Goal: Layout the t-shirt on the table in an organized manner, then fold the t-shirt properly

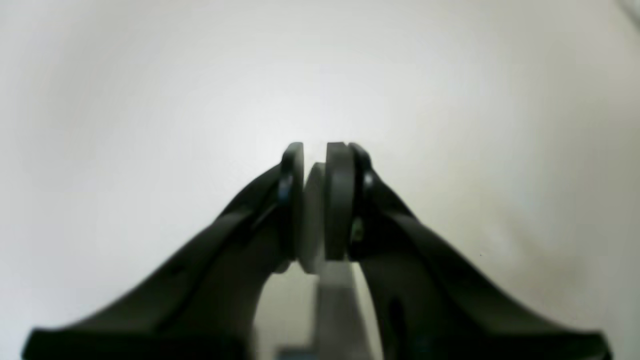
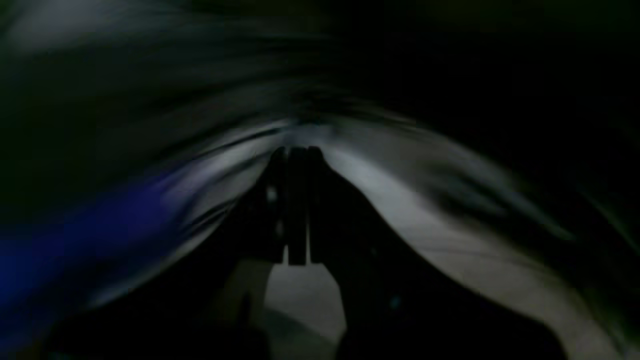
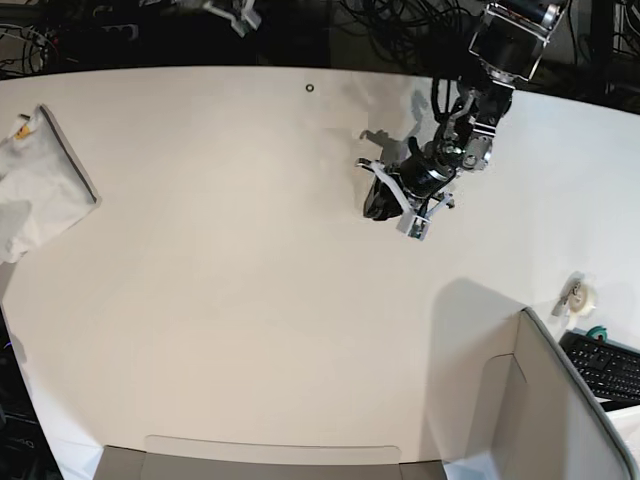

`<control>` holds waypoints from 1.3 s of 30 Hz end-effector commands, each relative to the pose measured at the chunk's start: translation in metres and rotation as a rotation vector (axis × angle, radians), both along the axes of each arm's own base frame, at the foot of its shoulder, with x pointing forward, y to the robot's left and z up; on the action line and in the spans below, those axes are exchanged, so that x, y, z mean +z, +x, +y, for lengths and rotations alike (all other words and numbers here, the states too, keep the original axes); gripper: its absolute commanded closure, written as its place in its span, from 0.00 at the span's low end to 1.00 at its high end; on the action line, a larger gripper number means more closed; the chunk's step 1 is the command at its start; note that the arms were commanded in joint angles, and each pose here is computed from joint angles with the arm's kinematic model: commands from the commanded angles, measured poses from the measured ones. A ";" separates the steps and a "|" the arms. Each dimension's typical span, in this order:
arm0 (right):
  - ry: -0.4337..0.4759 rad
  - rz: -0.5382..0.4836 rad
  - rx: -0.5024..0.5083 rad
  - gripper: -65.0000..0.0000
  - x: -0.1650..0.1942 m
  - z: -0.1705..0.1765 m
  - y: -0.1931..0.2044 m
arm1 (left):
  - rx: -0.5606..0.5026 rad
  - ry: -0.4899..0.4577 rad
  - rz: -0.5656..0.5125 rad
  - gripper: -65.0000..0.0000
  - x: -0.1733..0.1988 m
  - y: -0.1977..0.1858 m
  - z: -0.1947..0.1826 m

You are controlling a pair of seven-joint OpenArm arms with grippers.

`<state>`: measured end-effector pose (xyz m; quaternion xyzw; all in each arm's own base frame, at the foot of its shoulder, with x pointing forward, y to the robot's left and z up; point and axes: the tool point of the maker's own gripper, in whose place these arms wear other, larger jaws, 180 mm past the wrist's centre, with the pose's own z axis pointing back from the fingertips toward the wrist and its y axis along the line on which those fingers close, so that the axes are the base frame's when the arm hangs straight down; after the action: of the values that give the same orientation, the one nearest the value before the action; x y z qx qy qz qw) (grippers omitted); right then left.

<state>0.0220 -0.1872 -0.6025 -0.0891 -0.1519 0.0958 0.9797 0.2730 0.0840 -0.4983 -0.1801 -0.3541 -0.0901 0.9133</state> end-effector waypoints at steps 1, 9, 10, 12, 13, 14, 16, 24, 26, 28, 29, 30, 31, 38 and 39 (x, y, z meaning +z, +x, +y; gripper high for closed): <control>-0.012 0.023 0.017 1.00 -0.001 -0.013 -0.038 | -0.105 0.237 0.530 0.87 -0.083 -0.176 0.044; -0.090 0.022 0.033 1.00 -0.003 -0.077 -0.030 | 0.055 0.167 0.454 0.87 -0.082 -0.231 0.035; -0.088 0.016 0.040 1.00 -0.003 -0.075 -0.024 | 0.052 0.159 0.463 0.87 -0.079 -0.223 0.026; -0.086 -0.010 0.086 1.00 -0.005 -0.068 0.011 | 0.075 0.150 0.445 0.87 -0.072 -0.199 0.016; -0.090 -0.007 0.108 1.00 -0.006 -0.070 0.019 | 0.095 0.158 0.434 0.87 -0.070 -0.192 0.016; -0.079 0.001 0.124 1.00 -0.006 -0.070 0.017 | 0.113 0.168 0.427 0.87 -0.068 -0.190 0.018; -0.070 -0.006 0.128 1.00 -0.006 -0.067 0.022 | 0.132 0.172 0.413 0.87 -0.065 -0.193 0.019; -0.076 -0.029 0.159 1.00 -0.002 -0.076 0.012 | 0.205 0.089 0.270 0.87 -0.015 -0.208 0.015; -0.080 -0.040 0.167 1.00 0.000 -0.078 0.017 | 0.238 0.061 0.206 0.89 0.026 -0.194 0.019; -0.077 -0.045 0.166 1.00 0.000 -0.077 0.019 | 0.256 0.051 0.154 0.89 0.066 -0.180 0.027; -0.077 -0.053 0.165 1.00 0.000 -0.077 0.025 | 0.265 0.056 0.137 0.89 0.080 -0.176 0.032; -0.073 -0.056 0.166 1.00 0.000 -0.075 0.028 | 0.275 0.061 0.117 0.89 0.092 -0.173 0.038; -0.072 -0.056 0.165 1.00 0.000 -0.074 0.029 | 0.283 0.068 0.102 0.89 0.103 -0.171 0.043; -0.065 -0.069 0.167 1.00 0.000 -0.071 0.034 | 0.368 0.154 0.089 0.89 0.114 -0.202 0.085; -0.065 -0.070 0.167 1.00 0.000 -0.071 0.035 | 0.376 0.164 0.088 0.89 0.116 -0.207 0.088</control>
<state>0.0494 -0.2567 -0.6055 -0.1117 -0.1761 0.1764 0.9620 0.0631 0.1724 -0.3893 -0.0394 -0.3207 0.0640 0.9442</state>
